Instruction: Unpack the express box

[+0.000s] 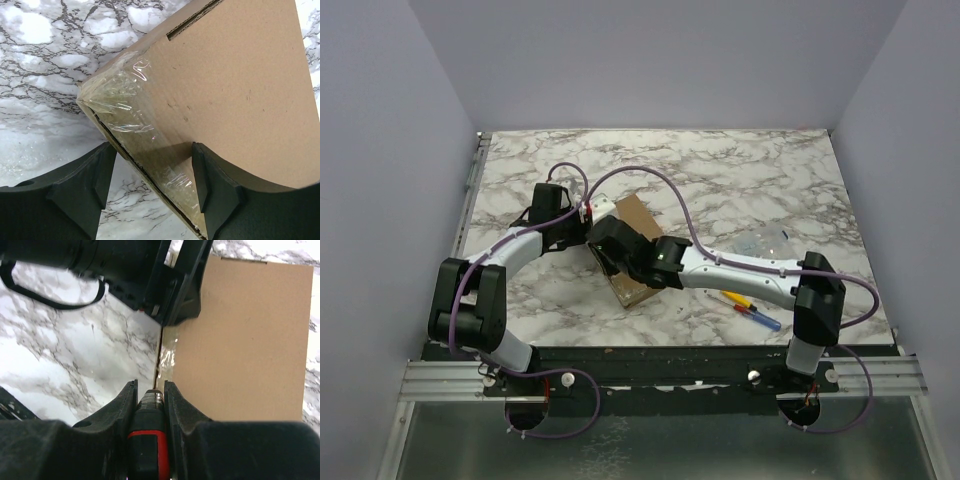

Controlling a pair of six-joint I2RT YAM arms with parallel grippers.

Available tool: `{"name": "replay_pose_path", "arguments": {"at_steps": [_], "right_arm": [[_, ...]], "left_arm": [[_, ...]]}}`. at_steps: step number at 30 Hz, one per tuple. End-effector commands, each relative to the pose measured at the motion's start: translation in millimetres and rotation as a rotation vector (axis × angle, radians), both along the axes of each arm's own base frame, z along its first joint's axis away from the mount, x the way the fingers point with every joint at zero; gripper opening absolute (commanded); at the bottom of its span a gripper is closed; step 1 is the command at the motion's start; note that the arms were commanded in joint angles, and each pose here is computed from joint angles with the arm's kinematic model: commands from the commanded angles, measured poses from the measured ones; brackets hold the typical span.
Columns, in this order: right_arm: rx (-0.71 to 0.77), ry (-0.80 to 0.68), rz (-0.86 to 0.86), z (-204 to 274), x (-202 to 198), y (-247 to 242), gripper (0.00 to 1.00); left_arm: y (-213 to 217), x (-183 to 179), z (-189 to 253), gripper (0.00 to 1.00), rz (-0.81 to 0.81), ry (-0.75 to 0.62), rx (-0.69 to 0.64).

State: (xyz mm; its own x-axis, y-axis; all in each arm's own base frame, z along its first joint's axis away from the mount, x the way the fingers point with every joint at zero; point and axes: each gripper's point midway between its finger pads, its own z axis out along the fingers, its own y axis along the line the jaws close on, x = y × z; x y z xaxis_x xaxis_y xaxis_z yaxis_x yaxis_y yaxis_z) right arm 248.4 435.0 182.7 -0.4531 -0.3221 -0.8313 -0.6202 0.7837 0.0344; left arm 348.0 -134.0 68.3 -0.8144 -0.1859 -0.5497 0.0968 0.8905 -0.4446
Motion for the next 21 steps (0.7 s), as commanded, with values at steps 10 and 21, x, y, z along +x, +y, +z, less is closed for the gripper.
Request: {"name": "replay_pose_path", "arguments": {"at_steps": [10, 21], "right_arm": [[-0.125, -0.007, -0.074, -9.1, -50.6, -32.8, 0.0], [-0.125, -0.027, -0.105, -18.1, -76.9, -42.5, 0.0]], "left_arm": [[18.5, -8.4, -33.3, 0.68, 0.056, 0.087, 0.119], [18.1, -9.5, -37.4, 0.67, 0.048, 0.093, 0.14]]}}
